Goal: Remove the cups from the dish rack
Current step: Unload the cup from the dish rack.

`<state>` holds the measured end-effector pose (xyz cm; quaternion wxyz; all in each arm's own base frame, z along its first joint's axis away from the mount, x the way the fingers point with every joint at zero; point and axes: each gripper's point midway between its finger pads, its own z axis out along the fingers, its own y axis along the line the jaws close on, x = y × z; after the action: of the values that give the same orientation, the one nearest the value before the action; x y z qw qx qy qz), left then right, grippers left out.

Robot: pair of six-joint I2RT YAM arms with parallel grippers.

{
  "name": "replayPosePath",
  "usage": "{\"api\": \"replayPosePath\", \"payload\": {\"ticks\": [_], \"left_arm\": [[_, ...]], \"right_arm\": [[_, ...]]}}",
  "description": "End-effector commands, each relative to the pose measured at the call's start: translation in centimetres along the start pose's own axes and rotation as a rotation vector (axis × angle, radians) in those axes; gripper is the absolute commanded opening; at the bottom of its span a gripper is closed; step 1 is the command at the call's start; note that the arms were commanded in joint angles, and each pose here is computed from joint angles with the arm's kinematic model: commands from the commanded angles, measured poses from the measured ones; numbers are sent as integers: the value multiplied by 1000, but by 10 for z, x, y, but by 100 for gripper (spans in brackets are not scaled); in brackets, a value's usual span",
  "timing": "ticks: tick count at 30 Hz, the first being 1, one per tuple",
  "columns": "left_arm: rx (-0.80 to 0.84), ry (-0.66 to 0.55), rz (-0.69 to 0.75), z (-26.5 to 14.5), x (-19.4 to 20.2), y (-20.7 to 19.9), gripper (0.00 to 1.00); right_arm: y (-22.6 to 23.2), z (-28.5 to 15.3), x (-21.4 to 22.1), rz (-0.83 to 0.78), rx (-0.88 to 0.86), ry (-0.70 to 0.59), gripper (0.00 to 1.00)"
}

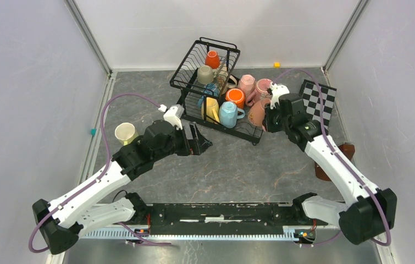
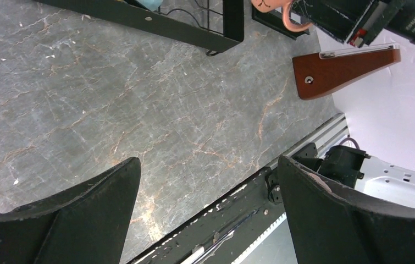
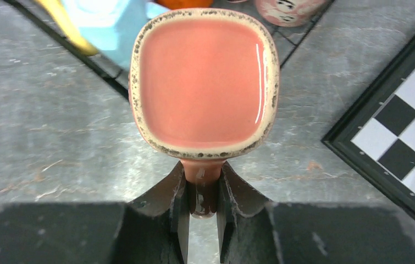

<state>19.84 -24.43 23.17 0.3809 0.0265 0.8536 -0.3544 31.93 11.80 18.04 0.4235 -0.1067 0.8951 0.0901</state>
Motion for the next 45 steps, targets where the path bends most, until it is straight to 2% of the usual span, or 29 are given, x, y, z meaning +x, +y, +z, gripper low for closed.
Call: {"api": "replayPosePath", "payload": {"ticks": [1, 8, 14, 23, 31, 38, 45], "left_arm": [[65, -42, -30, 5, -13, -15, 100], [152, -46, -84, 14, -25, -22, 100], [284, -76, -202, 17, -49, -28, 100], [392, -87, -299, 8, -62, -38, 100], [567, -120, -401, -8, -76, -64, 100], [726, -124, -464, -30, -89, -90, 100], [800, -100, -487, -41, -94, -104, 91]], "right_arm": [[43, -26, -27, 20, -145, -127, 0], [92, -56, -26, 23, -319, -170, 0], [130, -77, -29, 123, -555, -230, 0], [174, -116, -55, 273, -896, -349, 0], [192, -136, -60, 340, -1080, -362, 0], [197, -148, -57, 384, -1173, -369, 0], [204, -153, -56, 394, -1225, -373, 0]]}}
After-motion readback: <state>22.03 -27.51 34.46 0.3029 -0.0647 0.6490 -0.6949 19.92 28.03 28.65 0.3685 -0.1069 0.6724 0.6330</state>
